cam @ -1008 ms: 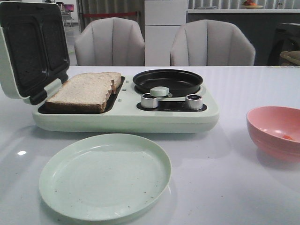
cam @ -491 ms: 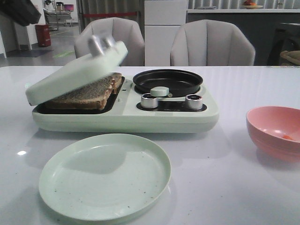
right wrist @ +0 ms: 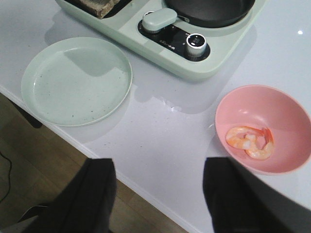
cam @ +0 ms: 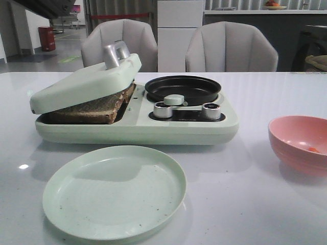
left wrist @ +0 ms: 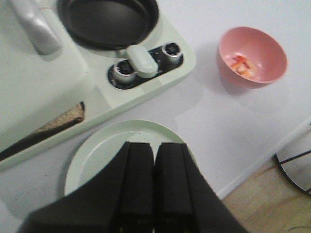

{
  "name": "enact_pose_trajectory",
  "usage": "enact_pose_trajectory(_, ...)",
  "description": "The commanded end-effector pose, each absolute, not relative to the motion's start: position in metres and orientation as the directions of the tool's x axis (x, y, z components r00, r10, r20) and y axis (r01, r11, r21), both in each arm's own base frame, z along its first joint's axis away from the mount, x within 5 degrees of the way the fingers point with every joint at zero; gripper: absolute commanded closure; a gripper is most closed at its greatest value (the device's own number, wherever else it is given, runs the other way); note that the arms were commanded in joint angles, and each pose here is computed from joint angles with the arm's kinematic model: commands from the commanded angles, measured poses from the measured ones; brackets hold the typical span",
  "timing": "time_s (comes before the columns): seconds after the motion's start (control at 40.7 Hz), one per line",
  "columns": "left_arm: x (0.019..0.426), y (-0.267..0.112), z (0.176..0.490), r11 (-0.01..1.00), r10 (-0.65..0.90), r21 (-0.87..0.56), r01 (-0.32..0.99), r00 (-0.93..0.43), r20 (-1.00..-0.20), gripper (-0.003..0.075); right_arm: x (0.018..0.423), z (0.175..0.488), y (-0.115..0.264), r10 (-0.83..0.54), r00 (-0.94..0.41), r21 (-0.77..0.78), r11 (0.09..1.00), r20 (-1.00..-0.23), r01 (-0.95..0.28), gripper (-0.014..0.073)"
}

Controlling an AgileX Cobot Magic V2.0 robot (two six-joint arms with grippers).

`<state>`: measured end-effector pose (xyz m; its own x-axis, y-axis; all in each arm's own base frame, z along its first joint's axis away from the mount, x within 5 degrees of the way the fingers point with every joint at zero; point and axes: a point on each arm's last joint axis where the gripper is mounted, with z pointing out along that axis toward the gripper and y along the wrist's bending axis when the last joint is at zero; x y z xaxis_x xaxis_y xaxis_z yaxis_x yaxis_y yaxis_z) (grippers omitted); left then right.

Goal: Make breakfast with bread and shrimp
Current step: 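Swing the sandwich maker lid down over the bread with the left gripper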

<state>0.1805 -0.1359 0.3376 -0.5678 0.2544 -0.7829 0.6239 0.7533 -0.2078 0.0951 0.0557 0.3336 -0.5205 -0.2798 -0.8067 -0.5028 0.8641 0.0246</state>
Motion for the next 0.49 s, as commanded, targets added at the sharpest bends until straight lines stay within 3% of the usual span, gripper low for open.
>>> enact_pose_trajectory(0.0,0.16,-0.138,0.35,0.718,0.196,-0.194,0.668,-0.461,-0.866,0.0622,0.099,0.348,0.056,-0.24,-0.448,0.015,0.869,-0.861,-0.495,0.0101)
enact_pose_trajectory(0.467,0.089,-0.101,0.308,0.653,0.209,-0.19,0.733,-0.416,-0.885,0.0622,0.099,0.348,0.056,-0.24,-0.448,0.015,0.869,-0.861,-0.495,0.0101)
